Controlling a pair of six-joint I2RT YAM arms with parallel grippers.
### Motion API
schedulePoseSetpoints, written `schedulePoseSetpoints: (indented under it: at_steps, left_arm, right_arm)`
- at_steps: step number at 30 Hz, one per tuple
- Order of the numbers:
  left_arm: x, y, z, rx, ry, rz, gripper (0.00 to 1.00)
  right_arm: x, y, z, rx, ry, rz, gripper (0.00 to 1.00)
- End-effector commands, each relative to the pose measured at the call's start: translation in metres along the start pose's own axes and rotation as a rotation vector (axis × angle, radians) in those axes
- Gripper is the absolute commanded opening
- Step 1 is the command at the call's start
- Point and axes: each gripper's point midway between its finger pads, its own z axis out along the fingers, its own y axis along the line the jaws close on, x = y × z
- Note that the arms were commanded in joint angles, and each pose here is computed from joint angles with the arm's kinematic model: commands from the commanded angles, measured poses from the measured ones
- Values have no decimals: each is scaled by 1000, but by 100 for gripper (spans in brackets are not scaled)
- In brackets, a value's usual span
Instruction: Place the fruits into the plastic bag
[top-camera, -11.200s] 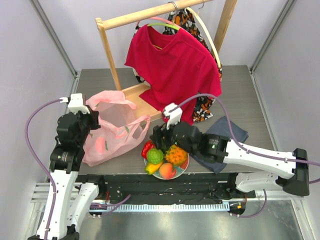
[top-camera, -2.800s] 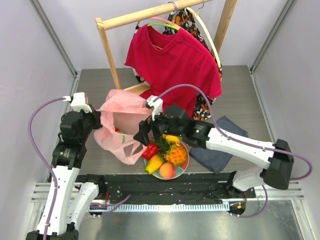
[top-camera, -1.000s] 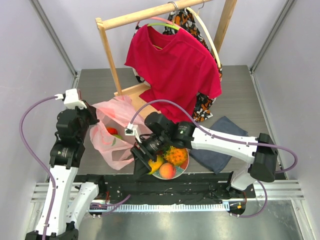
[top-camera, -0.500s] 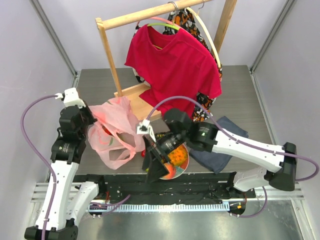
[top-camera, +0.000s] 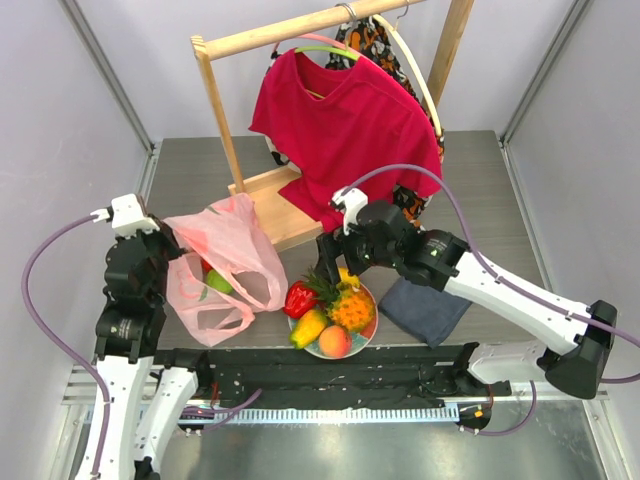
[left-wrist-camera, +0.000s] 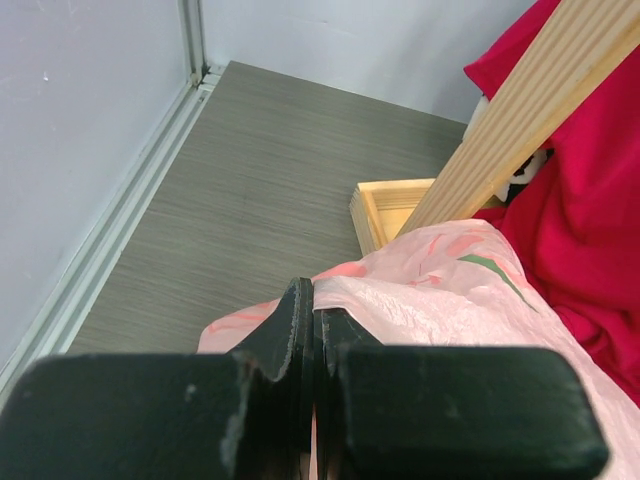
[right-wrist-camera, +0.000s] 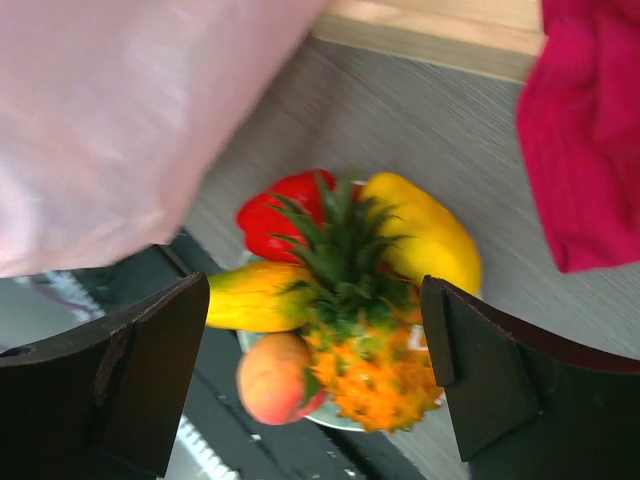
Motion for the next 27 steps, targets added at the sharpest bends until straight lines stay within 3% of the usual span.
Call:
schedulePoseSetpoints:
  at_steps: [1,13,27]
  left_arm:
    - [-12,-4,2,22,-53,2,0]
    - [-9,-6,4,30,-33,1,0]
    - [-6,-8,6,39,-18,3,0]
  right_arm:
    - [31,-34,10,135,39,-72,95]
    - [46,-20,42,32,58,-143,99]
    - [58,-13,73,31,127,-181,99]
